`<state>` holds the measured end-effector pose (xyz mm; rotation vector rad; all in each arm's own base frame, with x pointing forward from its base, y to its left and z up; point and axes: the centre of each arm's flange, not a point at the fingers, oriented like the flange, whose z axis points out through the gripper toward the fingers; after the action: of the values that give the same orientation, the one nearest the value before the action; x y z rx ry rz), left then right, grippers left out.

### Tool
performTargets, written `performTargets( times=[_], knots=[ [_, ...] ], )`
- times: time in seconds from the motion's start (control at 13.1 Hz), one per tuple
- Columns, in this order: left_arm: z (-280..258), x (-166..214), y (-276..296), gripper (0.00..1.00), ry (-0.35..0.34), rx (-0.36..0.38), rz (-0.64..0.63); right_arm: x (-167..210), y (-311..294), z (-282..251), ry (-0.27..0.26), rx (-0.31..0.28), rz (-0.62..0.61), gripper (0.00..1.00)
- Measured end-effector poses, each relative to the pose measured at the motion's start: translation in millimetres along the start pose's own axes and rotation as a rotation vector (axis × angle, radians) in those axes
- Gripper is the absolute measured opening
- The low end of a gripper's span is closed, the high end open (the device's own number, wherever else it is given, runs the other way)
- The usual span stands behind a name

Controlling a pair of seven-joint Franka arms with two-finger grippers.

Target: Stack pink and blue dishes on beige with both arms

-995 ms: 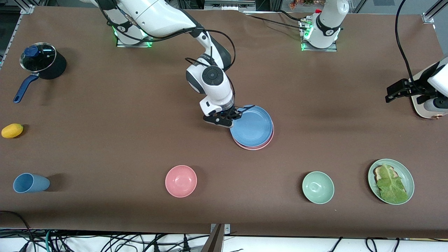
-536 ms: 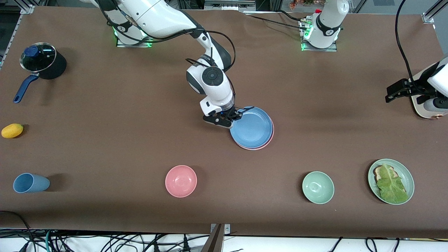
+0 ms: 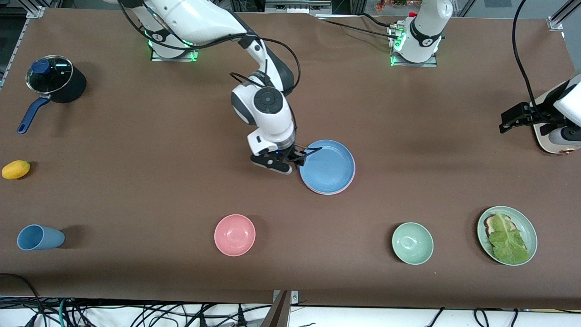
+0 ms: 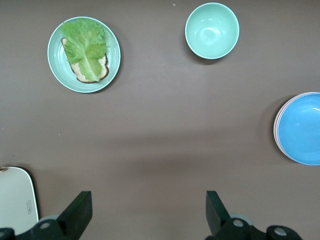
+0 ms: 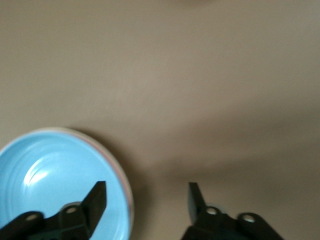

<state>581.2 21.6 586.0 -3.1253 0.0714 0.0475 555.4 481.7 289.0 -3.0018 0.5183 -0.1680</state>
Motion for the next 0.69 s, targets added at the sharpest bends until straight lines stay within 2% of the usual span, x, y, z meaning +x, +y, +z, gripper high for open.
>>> performTargets(
  times=[0.15,0.38,0.54,0.69],
  knots=[
    [0,0,0,1.0,0.0,0.0,0.0,52,38,-50,-0.004,-0.076,-0.103,1.0],
    [0,0,0,1.0,0.0,0.0,0.001,134,118,-112,-0.062,-0.096,-0.181,1.0],
    [0,0,0,1.0,0.0,0.0,0.001,162,165,-144,-0.104,-0.136,-0.199,1.0],
    [1,0,0,1.0,-0.001,0.0,0.001,172,200,-181,-0.125,-0.159,-0.21,1.0]
  ],
)
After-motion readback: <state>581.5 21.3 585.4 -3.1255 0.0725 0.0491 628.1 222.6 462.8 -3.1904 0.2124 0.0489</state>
